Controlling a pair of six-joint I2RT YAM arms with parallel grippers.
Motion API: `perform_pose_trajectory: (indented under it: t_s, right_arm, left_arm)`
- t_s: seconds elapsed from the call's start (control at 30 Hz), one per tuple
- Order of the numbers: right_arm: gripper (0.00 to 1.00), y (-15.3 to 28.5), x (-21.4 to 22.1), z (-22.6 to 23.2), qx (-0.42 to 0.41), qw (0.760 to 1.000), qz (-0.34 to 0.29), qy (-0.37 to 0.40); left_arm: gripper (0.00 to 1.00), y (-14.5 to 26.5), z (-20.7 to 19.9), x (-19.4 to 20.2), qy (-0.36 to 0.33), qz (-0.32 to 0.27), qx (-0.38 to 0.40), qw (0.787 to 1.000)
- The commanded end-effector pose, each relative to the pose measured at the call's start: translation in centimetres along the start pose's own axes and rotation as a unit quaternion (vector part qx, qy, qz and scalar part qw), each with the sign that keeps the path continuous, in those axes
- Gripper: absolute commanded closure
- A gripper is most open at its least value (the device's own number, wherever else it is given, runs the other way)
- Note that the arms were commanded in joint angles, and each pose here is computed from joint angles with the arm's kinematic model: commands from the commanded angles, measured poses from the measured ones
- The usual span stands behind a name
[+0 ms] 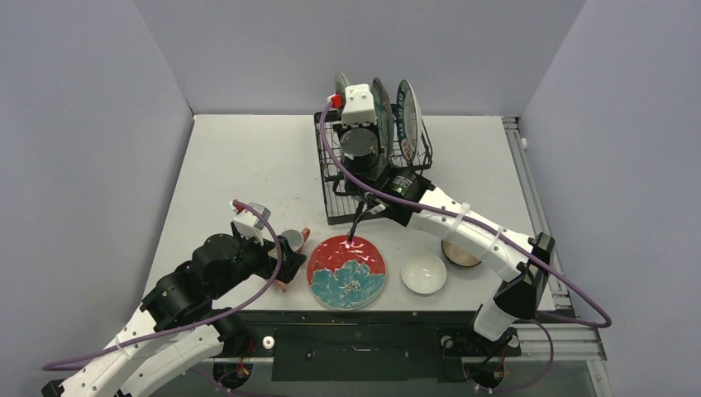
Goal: Load the mixed dishes into the dish rack
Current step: Insert the plate into the dish rack.
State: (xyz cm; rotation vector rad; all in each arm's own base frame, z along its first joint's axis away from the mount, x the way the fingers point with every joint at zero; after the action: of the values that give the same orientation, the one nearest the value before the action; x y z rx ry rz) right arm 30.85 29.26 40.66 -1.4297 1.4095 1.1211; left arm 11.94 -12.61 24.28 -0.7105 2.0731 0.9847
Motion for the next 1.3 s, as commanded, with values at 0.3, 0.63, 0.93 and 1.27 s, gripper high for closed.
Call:
perform_pose_trajectory:
  t_s: [0.3, 0.63, 0.93, 1.27]
  right_arm:
    - [1.0, -0.2, -5.2, -2.4, 0.065, 0.992, -0.058, -0.091]
    - [1.0, -1.6, -4.3, -2.5, 0.079, 0.992, -0.046, -0.09]
    - [1.0, -2.6, -3.6, -2.8, 0.086, 0.991, -0.038, -0.091]
    - [1.0, -3.5, -2.7, -2.7, 0.086, 0.993, -0.027, -0.083]
  left_arm:
    - [0.04, -0.1, -0.4, -1.0, -0.001, -0.022, 0.009, 1.0]
    - [0.04, -0.1, -0.4, -0.9, -0.001, -0.022, 0.009, 1.0]
    - [0.04, -0.1, -0.4, -0.9, -0.001, -0.02, 0.008, 1.0]
    - [0.04, -0.2, -0.4, -0.9, -0.001, -0.019, 0.006, 1.0]
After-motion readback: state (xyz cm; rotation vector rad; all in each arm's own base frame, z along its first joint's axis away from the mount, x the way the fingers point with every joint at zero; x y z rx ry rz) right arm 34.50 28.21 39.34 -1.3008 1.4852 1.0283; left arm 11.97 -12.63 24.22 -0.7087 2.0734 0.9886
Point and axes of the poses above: each gripper's point midway between its finger pads, its own y axis back along the fingers, its own z axis along the line the jaws close on, x = y × z, the point moved 5 cm from there along y, back along the fingers, and after that the axes turned 8 degrees about y, right-handed, at the moved point
